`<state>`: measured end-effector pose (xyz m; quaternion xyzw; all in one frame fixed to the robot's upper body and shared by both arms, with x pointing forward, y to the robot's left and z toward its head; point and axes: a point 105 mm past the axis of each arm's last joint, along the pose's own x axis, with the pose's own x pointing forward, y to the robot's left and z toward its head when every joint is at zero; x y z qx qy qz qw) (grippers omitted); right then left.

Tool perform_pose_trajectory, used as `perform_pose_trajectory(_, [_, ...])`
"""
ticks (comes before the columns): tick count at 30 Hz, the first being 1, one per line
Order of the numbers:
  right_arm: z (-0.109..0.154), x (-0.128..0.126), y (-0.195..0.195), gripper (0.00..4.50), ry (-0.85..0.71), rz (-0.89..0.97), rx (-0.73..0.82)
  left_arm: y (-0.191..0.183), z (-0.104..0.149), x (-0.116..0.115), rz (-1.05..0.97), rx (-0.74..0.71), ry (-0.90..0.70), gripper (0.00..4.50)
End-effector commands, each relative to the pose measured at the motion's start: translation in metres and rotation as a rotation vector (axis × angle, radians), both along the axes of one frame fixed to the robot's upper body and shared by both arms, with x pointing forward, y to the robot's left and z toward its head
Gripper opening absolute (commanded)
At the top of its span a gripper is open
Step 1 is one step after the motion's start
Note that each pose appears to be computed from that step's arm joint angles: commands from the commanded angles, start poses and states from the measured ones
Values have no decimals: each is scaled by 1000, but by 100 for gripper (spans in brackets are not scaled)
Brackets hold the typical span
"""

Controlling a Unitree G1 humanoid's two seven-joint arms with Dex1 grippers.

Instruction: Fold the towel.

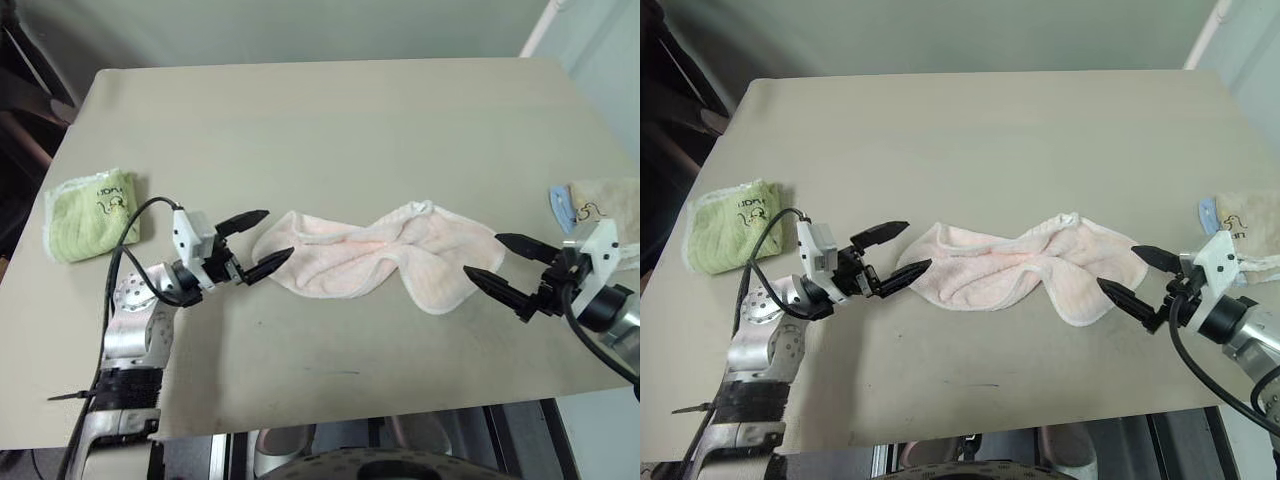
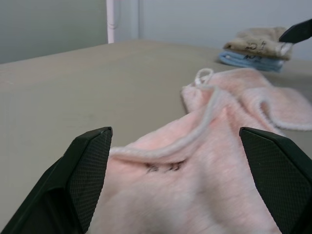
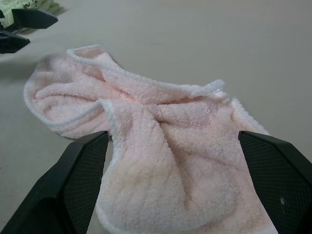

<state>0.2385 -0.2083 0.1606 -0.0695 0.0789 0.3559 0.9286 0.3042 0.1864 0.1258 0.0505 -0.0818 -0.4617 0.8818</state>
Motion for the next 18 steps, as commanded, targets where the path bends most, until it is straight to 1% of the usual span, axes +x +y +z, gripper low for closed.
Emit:
perform_pose_trajectory(1, [10,0,0,448,-54,5,-22,5,6,8,-11,7,-70,450])
perform_pose_trajectory(5, [9,2,6,448,-59,-2,-5,9,3,14,-18,-25,-85,450])
perform_pose_trajectory(11, [5,4,7,448,-50,-31,10,5,-2,11,-41,-49,-103,450])
perform_pose_trajectory(13, [4,3,5,448,-47,-36,9,1,0,11,-42,-64,-112,450])
perform_pose_trajectory(18, [5,0,-4,448,-43,-54,-20,-22,19,8,-68,-131,-163,450])
